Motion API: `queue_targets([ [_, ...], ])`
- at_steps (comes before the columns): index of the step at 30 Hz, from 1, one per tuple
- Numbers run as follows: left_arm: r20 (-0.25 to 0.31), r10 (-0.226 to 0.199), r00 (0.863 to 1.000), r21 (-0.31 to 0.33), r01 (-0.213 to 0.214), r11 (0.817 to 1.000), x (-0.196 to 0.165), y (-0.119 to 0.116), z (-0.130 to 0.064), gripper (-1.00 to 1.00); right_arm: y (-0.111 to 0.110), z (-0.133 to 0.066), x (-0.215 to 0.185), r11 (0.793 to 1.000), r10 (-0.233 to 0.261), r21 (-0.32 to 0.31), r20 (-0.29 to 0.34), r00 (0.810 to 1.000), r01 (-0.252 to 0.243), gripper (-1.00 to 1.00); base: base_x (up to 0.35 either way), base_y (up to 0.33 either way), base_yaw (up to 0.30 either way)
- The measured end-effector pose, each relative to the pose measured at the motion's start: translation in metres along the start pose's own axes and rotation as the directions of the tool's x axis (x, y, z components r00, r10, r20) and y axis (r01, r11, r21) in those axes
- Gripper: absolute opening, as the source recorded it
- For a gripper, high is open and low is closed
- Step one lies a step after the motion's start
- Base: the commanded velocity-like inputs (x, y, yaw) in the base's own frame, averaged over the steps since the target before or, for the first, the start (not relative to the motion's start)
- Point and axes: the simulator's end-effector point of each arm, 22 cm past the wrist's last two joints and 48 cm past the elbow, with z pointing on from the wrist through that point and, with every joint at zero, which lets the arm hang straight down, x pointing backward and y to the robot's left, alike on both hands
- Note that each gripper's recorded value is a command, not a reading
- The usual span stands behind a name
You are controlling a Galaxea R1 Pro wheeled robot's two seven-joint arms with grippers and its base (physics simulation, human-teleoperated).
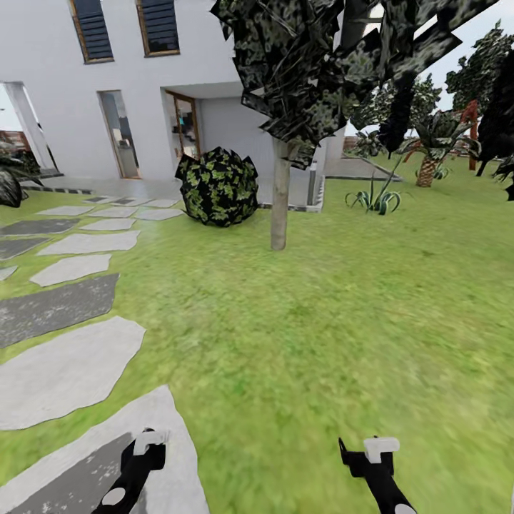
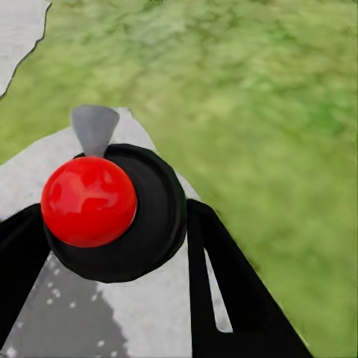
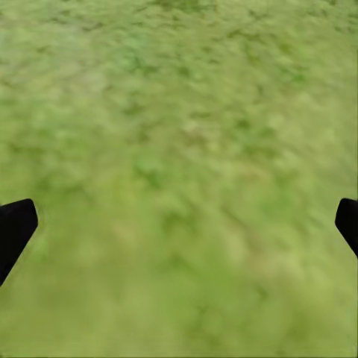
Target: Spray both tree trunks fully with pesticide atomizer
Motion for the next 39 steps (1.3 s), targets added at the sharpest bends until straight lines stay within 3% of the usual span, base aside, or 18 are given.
queue_targets([
  [19,-0.001,0.0,1.0,0.001,0.0,1.0,0.0006,-0.0002,-0.0001,-1.0,0.0,-0.0001,0.0002,1.0,0.0,0.0,0.0,1.0,0.0,1.0,0.227,0.274,0.279],
  [39,-0.001,0.001,1.0,0.001,-0.001,1.0,0.0004,-0.0003,-0.0001,-1.0,0.0,0.0,-0.0001,1.0,0.0,0.0,0.0,1.0,0.0,1.0,0.025,0.021,0.279],
])
